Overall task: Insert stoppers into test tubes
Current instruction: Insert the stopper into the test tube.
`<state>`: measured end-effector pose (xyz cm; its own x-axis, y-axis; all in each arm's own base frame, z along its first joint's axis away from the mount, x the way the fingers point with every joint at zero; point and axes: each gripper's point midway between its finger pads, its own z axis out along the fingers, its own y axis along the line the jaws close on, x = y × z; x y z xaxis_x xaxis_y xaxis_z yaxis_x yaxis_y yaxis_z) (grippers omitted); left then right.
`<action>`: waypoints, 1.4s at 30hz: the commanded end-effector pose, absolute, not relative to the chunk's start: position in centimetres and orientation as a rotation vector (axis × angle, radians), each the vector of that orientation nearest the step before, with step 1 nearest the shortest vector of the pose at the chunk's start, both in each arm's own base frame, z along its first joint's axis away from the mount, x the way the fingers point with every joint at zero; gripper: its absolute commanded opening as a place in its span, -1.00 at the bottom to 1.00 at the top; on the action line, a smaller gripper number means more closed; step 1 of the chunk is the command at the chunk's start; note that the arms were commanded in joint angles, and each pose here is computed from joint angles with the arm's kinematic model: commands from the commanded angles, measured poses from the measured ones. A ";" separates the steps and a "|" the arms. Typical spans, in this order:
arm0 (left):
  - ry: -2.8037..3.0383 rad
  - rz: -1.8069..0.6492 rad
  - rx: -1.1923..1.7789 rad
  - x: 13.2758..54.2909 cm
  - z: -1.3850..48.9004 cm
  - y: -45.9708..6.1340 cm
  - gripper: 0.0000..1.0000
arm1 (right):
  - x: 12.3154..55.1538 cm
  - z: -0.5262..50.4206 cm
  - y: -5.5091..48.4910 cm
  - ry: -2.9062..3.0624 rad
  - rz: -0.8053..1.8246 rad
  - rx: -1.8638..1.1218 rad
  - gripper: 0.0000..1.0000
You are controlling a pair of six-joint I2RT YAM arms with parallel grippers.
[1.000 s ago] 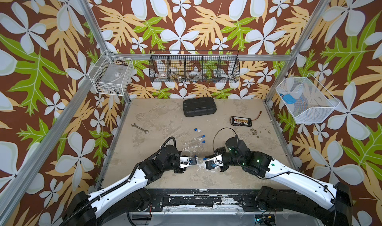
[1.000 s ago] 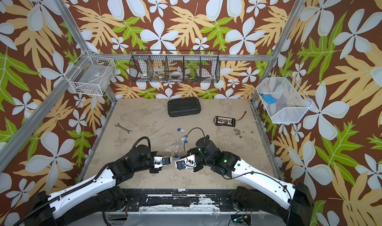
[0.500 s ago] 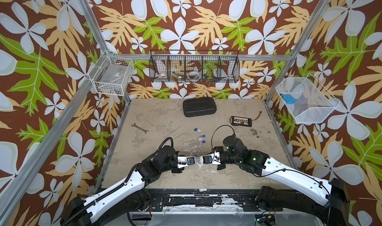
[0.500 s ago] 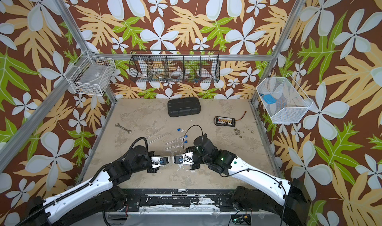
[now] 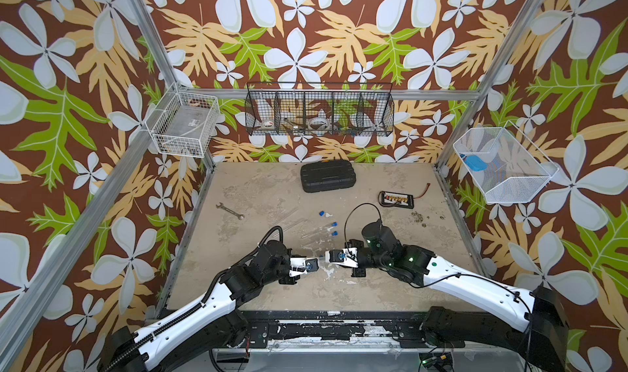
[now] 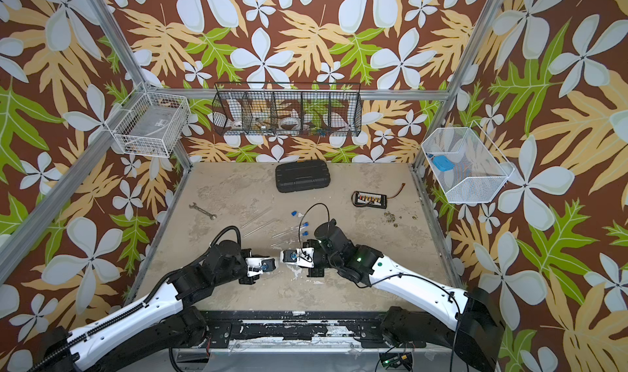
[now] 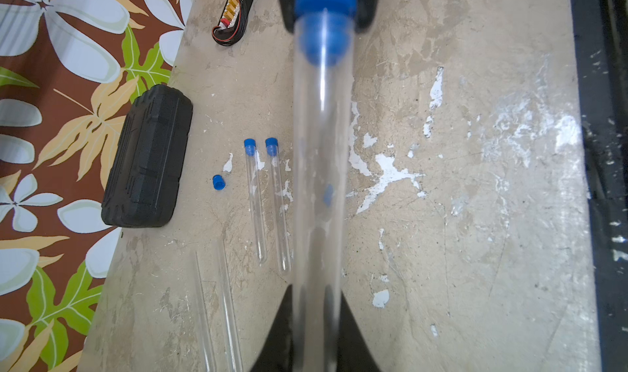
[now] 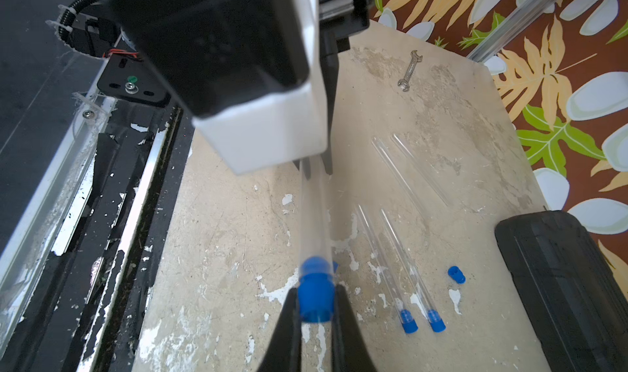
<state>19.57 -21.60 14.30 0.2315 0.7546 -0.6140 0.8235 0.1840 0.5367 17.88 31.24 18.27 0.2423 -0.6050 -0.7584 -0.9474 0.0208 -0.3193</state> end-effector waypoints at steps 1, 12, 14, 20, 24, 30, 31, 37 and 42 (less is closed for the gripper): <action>1.144 -0.240 1.462 19.0 22.3 -26.0 -1.00 | 17.7 20.4 33.3 1.369 0.630 -1.611 -0.90; 1.080 -0.212 1.469 18.8 23.2 -26.1 -1.00 | 18.1 20.7 34.1 1.388 0.679 -1.565 -0.92; 1.084 -0.206 1.472 18.9 23.0 -26.0 -1.00 | 18.1 20.7 34.1 1.392 0.679 -1.564 -0.89; 1.187 -0.098 1.539 20.0 20.0 -24.8 -1.00 | 18.6 21.4 32.0 1.406 0.639 -1.544 -0.47; 1.346 0.019 1.684 20.7 14.7 -22.8 -1.00 | 17.3 22.2 29.3 1.432 0.645 -1.594 -0.09; 1.605 -0.034 1.742 21.7 10.6 -21.6 -1.00 | 15.3 24.2 25.8 1.576 0.791 -1.492 0.21; 1.634 -0.049 1.737 22.0 10.3 -21.8 -1.00 | 15.7 24.5 25.5 1.596 0.789 -1.432 0.21; 1.791 -0.160 1.687 23.8 9.6 -23.2 -1.00 | 22.0 22.5 23.0 1.867 0.586 -0.993 0.23; 1.988 -0.335 1.564 25.6 9.1 -25.2 -1.00 | 24.2 22.0 22.1 1.944 0.567 -0.797 0.22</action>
